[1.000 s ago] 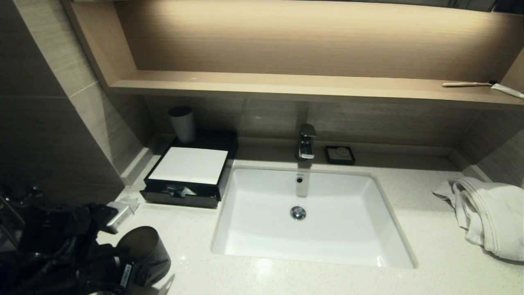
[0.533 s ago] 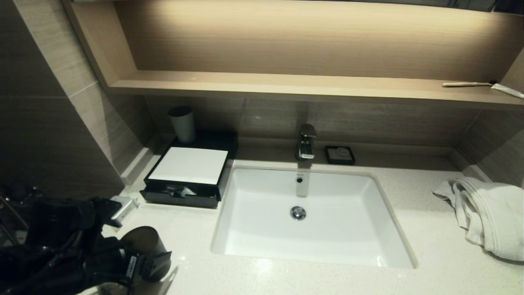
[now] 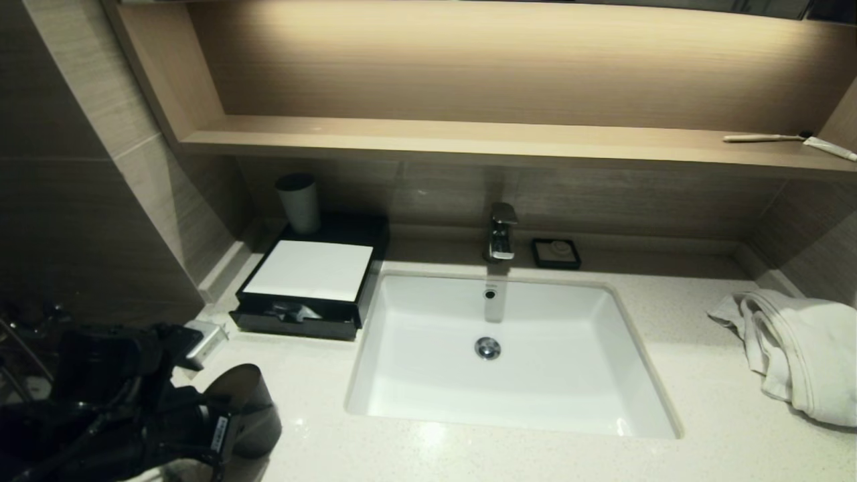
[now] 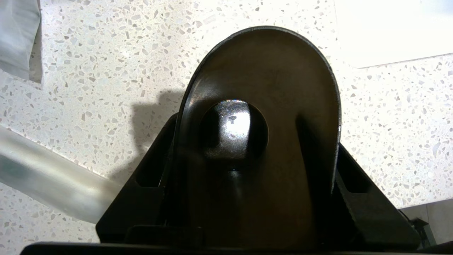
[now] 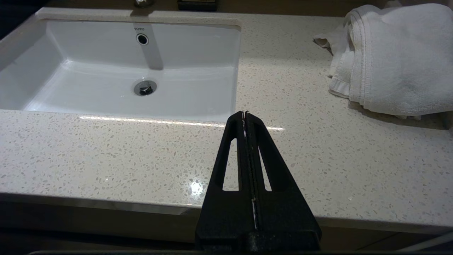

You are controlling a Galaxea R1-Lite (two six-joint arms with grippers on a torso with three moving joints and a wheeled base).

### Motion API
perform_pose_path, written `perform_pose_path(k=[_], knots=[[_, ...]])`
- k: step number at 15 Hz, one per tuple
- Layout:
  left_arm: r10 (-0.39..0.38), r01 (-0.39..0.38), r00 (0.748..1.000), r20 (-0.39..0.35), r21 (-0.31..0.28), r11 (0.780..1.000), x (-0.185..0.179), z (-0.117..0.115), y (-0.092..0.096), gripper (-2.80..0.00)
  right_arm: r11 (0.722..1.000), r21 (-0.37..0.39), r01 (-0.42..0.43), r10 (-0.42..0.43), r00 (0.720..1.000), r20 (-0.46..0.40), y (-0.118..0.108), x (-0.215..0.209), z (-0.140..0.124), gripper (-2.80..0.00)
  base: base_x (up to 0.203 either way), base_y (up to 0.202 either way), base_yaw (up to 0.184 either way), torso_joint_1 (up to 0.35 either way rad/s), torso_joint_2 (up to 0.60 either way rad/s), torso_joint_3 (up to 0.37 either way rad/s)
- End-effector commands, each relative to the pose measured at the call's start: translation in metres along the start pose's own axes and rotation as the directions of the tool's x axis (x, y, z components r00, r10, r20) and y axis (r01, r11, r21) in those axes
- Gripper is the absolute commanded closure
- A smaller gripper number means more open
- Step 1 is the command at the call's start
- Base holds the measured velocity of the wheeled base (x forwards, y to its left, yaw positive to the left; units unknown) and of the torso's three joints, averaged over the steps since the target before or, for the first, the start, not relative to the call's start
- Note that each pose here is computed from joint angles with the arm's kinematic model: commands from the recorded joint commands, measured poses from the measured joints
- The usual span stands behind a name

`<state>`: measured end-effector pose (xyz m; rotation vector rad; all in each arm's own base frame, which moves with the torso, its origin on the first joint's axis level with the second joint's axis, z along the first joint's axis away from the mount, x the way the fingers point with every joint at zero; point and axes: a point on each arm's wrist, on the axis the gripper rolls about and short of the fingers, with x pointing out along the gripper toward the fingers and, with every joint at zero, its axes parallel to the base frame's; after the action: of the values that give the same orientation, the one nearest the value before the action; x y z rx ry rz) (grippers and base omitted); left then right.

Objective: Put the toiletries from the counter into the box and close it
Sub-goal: Pick up the cup

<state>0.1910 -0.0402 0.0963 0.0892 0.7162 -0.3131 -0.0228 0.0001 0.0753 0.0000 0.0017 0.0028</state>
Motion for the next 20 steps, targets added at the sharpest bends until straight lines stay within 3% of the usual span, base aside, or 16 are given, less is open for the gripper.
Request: perform_pose_path(k=[1,12,16,20], knots=[[-0.001,0.001,1.000,-0.005,-0.001,1.000,0.001,-0.001,0.000,0.00,1.000,0.000,0.000,0.000,1.000,0.000,0.000,0.000,0.000,0.00,0.000,0.000,0.000,0.000,0.00,0.000],[0.034,-0.035,0.992,0.125,0.008,0.999,-0.024,0.013,-0.001,0.00,1.000,0.000,0.000,0.000,1.000,0.000,0.000,0.000,0.000,0.00,0.000,0.000,0.000,0.000,0.00,0.000],[0.068,-0.069,0.977,0.200,0.002,0.998,-0.030,0.040,0.002,0.00,1.000,0.000,0.000,0.000,1.000,0.000,0.000,0.000,0.000,0.00,0.000,0.000,0.000,0.000,0.00,0.000],[0.083,-0.083,0.967,0.240,-0.008,0.996,-0.033,0.087,0.008,0.00,1.000,0.000,0.000,0.000,1.000,0.000,0.000,0.000,0.000,0.00,0.000,0.000,0.000,0.000,0.00,0.000]])
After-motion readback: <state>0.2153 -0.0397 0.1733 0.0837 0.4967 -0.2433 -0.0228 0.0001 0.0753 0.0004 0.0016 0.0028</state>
